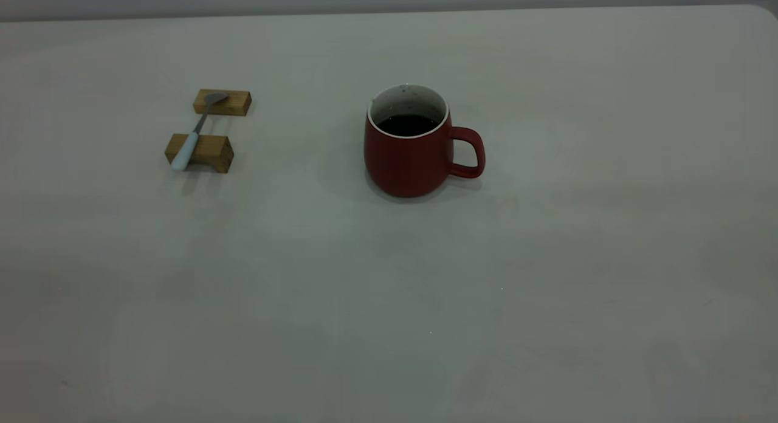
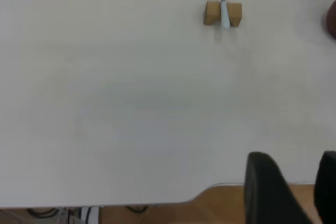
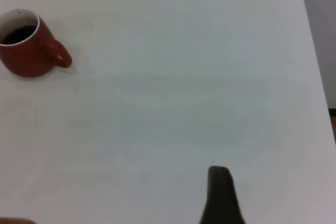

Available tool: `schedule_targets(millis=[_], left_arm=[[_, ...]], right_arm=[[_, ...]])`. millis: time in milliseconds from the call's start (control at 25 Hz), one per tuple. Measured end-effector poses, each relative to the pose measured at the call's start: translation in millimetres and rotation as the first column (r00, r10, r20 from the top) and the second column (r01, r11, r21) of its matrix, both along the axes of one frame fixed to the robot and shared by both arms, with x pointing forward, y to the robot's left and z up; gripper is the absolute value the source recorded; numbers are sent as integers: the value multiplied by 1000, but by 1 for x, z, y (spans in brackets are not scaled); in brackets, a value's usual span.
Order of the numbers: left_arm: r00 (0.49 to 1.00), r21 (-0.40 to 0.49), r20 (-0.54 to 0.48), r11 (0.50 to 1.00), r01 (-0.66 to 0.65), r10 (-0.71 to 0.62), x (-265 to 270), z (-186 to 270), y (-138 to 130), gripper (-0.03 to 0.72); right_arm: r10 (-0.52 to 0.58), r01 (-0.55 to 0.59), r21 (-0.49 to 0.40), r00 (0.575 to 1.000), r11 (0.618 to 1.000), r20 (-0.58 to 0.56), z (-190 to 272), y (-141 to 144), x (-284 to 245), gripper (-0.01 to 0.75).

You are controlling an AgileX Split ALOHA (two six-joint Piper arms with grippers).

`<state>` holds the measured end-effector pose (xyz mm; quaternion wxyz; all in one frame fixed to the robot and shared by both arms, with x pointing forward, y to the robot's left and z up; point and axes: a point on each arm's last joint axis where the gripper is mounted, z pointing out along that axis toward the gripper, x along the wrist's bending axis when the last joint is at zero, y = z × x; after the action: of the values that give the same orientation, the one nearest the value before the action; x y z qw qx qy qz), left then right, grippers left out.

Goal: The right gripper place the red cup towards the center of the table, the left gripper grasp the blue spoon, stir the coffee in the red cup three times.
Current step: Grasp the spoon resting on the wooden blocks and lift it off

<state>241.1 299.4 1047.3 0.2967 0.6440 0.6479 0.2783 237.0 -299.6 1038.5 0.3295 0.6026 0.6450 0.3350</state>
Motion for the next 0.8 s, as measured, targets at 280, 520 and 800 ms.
schedule_targets(millis=[280,520,800], left_arm=[[975,22,-220,1000,1,4,80,30,2,651],[943,22,-334,1000,2,5,164,7,2,671],[908,-4,-418,1000,-10,8,228,-50,0,663]], right_arm=[[0,0,0,1000,1000,0,0,0,0,591],[0,0,0,1000,1000,0,0,0,0,591],[0,0,0,1000,1000,0,0,0,0,591]])
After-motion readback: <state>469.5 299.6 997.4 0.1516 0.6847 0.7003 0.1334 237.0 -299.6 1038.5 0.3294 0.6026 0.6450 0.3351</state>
